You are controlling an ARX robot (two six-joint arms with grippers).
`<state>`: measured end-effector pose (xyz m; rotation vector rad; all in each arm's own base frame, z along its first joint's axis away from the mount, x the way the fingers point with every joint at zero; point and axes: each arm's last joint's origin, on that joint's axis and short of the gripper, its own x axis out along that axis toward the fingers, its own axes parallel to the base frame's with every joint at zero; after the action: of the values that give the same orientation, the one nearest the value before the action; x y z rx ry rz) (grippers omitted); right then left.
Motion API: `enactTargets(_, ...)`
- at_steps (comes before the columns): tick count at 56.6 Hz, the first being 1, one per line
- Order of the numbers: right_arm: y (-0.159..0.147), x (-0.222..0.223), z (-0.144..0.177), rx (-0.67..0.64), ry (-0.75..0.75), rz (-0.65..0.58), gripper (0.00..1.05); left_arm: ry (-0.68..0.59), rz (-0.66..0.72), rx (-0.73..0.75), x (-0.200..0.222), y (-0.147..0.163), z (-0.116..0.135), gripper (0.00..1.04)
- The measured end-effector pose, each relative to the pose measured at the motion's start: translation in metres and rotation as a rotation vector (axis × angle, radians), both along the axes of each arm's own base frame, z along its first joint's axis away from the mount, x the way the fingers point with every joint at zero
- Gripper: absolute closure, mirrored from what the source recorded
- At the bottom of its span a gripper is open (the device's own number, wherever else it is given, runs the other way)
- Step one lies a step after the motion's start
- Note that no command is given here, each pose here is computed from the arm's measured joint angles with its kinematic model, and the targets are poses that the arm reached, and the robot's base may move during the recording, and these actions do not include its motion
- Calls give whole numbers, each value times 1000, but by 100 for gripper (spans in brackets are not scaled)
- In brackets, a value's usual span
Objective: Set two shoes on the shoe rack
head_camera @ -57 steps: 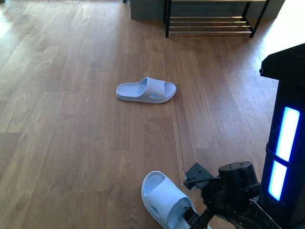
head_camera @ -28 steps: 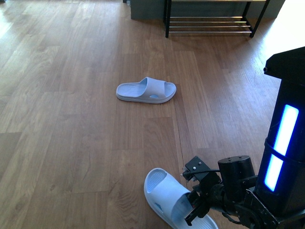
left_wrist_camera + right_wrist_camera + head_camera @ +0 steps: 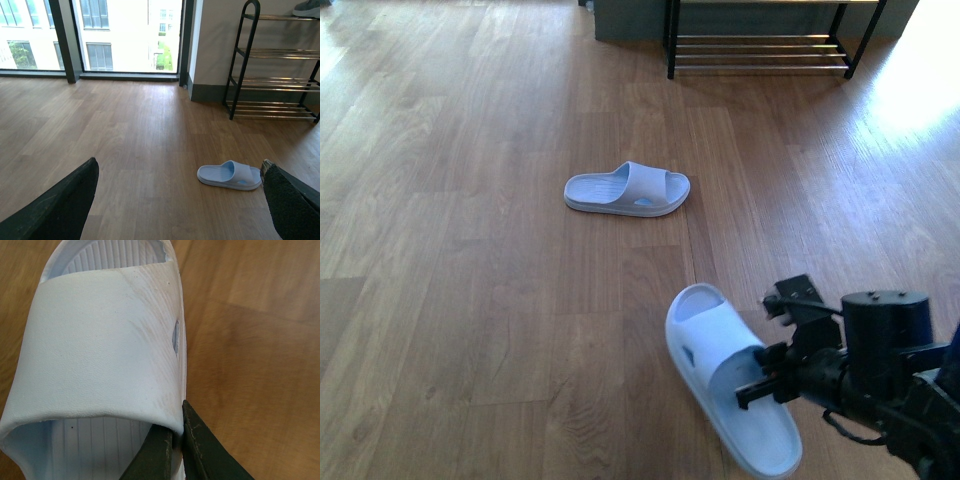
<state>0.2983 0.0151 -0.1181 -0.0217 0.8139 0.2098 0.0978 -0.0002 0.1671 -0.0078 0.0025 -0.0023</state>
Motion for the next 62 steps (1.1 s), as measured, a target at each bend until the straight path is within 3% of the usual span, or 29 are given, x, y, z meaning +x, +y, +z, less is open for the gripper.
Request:
enactTargets(12, -30, -23, 100, 16, -59, -190, 103, 0, 0, 0, 0, 0, 0, 9)
enactTargets(24, -37, -51, 183, 55, -146, -229, 103, 0, 0, 0, 0, 0, 0, 9)
enactTargets(37, -36, -80, 253, 88, -293, -255, 103, 0, 0, 0, 0, 0, 0, 9)
enactTargets(49, -34, -107, 286, 134, -398, -295, 103, 0, 0, 0, 0, 0, 0, 9)
enactTargets(62, -34, -109, 285, 144, -397, -303, 103, 0, 0, 0, 0, 0, 0, 9)
